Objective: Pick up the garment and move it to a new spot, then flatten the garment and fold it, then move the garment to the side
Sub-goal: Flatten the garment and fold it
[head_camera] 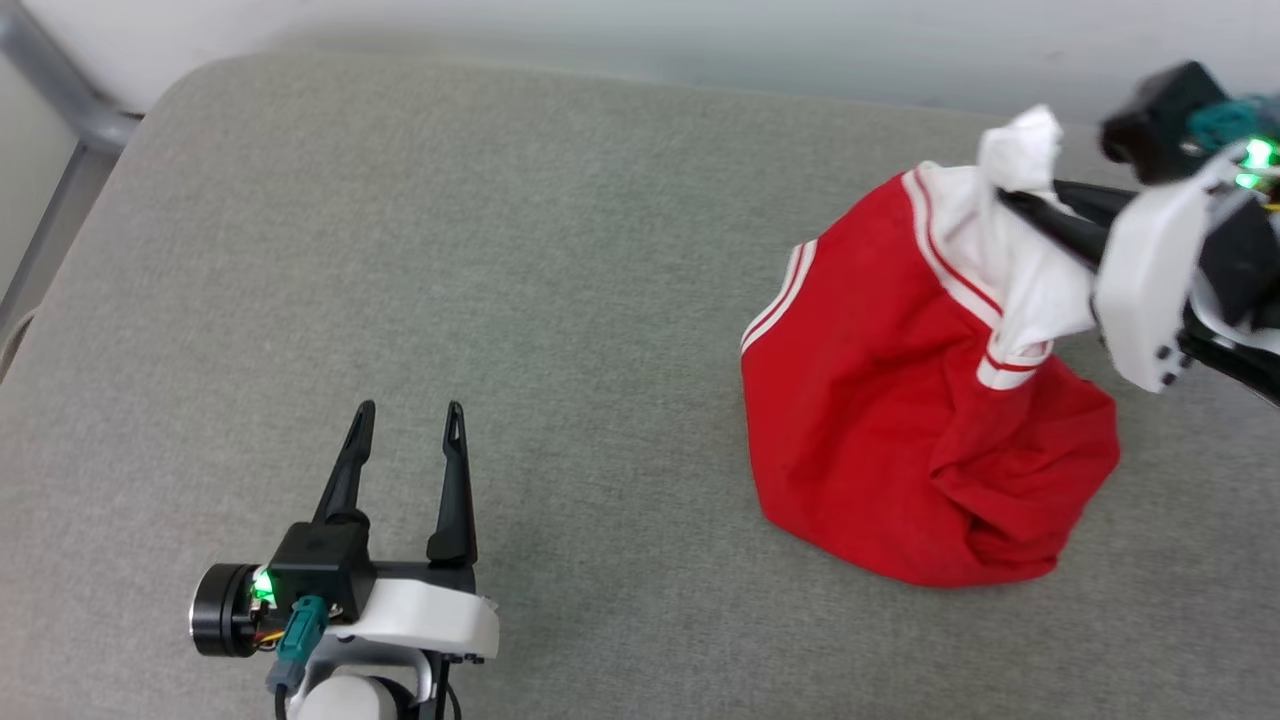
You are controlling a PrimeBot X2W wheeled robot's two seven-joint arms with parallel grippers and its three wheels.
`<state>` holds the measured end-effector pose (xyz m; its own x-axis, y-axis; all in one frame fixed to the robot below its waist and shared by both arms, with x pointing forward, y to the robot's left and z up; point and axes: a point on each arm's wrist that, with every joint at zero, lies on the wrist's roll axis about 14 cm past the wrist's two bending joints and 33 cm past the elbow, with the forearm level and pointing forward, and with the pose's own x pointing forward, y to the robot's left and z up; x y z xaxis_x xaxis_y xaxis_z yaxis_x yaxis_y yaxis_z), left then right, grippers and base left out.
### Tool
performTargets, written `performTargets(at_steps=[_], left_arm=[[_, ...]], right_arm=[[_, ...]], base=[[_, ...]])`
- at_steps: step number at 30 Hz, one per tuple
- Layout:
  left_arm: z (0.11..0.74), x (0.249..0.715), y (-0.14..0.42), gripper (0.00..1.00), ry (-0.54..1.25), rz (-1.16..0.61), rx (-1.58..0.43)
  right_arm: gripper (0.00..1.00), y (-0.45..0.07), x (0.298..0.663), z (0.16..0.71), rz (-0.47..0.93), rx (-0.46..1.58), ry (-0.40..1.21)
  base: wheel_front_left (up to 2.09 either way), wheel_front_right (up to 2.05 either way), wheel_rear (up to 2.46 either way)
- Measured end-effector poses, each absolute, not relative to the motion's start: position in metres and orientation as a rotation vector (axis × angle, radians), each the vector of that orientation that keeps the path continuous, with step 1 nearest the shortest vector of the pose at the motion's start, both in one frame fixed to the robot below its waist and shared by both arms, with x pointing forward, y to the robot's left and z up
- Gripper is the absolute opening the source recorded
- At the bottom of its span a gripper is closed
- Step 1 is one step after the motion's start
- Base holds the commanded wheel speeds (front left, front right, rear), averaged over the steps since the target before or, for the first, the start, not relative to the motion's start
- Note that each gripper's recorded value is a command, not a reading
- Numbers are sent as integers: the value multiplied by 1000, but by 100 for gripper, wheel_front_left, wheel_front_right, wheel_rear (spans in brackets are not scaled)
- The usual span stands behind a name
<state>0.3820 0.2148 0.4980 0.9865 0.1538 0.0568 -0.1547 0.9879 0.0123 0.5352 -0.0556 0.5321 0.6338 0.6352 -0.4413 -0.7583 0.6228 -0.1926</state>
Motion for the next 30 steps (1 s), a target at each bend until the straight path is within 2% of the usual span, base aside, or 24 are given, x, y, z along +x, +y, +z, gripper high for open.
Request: performTargets(at_steps=[8, 16, 24, 30], left_arm=[[502, 379, 198, 100, -72, 99, 2], [506, 384, 181, 100, -88, 40, -5], [499, 387, 173, 100, -68, 15, -8], [498, 388, 175, 100, -63, 21, -7]], right_arm=[[0, -159, 505, 526, 583, -235, 350], [0, -252, 440, 450, 307, -67, 523], [0, -281, 362, 360, 132, 65, 768], [0, -285, 349, 342, 87, 84, 811]], base=[[0, 0, 0], [0, 0, 0], [0, 0, 0], [0, 0, 0]])
